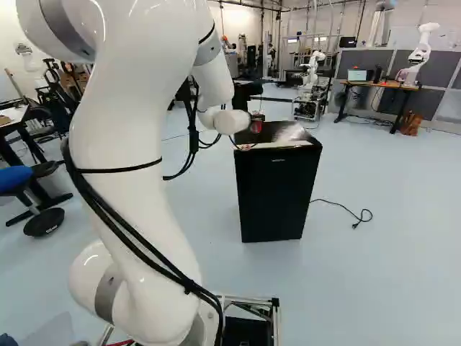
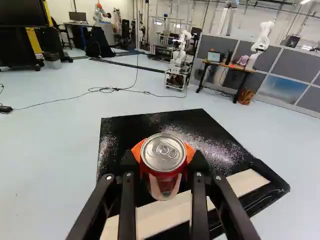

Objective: Grab a drink from the fridge

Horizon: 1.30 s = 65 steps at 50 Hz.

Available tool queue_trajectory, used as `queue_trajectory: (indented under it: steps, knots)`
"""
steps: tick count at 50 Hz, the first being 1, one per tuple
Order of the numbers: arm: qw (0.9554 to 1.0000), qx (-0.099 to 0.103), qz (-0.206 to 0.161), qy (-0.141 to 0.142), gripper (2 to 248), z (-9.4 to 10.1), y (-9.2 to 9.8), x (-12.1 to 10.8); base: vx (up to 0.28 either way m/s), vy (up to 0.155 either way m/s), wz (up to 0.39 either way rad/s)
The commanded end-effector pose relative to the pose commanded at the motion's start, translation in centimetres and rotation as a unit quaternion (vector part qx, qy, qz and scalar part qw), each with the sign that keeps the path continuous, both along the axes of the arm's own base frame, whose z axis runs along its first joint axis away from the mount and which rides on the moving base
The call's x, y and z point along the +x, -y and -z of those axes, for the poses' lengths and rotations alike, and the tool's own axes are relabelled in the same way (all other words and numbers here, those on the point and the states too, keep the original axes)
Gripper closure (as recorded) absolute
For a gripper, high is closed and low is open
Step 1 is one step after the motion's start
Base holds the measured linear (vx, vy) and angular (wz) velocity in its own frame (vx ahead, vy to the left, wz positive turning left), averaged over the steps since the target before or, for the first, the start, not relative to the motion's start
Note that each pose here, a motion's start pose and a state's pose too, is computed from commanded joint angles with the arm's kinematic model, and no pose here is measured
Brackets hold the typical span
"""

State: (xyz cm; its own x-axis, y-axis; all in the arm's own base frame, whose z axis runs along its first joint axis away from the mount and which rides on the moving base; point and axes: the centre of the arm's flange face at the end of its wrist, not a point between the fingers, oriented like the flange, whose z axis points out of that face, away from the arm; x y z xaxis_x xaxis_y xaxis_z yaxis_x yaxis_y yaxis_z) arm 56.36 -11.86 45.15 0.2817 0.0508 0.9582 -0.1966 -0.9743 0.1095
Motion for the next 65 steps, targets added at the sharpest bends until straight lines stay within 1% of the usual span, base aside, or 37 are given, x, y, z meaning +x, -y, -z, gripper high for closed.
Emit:
queue_trajectory:
  steps: [17, 33, 49, 65]
  knots:
    - [0.9999, 0.005, -0.009, -0.002, 152, 0.3, -1.6, -2.4, 0.000, 0.000, 0.000]
    - [0.9997, 0.012, -0.021, -0.004, 152, 0.9, -3.5, -5.7, 0.000, 0.000, 0.000]
    - [0.9991, 0.021, -0.036, -0.008, 152, 1.8, -5.7, -10.1, 0.000, 0.000, 0.000]
    - [0.9980, 0.032, -0.054, -0.013, 152, 3.3, -8.0, -15.5, 0.000, 0.000, 0.000]
